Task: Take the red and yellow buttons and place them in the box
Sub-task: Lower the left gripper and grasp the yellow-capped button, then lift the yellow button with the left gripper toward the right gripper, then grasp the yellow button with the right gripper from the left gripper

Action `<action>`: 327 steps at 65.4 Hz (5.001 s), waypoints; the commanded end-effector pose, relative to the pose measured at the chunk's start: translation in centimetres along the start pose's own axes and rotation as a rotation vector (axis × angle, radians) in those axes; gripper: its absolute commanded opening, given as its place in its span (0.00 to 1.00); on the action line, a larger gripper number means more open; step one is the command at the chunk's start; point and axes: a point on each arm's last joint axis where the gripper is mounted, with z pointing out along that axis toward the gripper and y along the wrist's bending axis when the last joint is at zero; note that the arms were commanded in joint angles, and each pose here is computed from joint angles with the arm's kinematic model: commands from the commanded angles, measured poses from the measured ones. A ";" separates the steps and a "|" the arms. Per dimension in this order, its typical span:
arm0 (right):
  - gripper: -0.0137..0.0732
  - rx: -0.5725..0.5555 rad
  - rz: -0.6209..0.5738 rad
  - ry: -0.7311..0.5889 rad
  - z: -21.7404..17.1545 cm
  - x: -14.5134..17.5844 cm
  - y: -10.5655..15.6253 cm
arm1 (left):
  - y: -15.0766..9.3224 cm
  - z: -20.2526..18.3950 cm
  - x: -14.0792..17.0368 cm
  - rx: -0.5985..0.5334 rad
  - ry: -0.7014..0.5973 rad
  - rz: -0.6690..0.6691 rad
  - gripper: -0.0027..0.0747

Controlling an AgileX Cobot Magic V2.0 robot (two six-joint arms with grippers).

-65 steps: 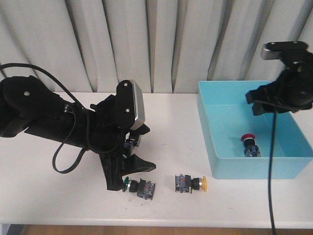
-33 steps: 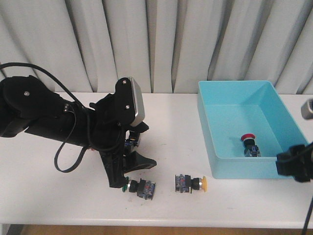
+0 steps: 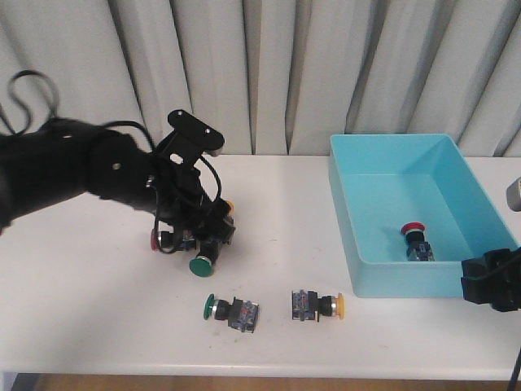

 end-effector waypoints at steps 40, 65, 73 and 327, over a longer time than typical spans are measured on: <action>0.66 0.017 -0.009 -0.107 -0.8 -1.3 -0.2 | 2.0 9.8 -7.0 -0.127 0.046 -0.078 0.77; 0.66 0.020 -0.013 -0.117 -0.9 -1.4 -0.2 | 2.5 12.6 -6.9 -0.084 0.078 -0.164 0.60; 0.66 0.021 -0.016 -0.118 -0.9 -1.4 -0.2 | 2.4 12.6 -6.9 -0.081 0.076 -0.168 0.50; 0.42 -0.735 -1.028 -0.291 6.6 -6.7 13.7 | -6.2 -9.0 2.0 0.553 -0.593 0.734 0.77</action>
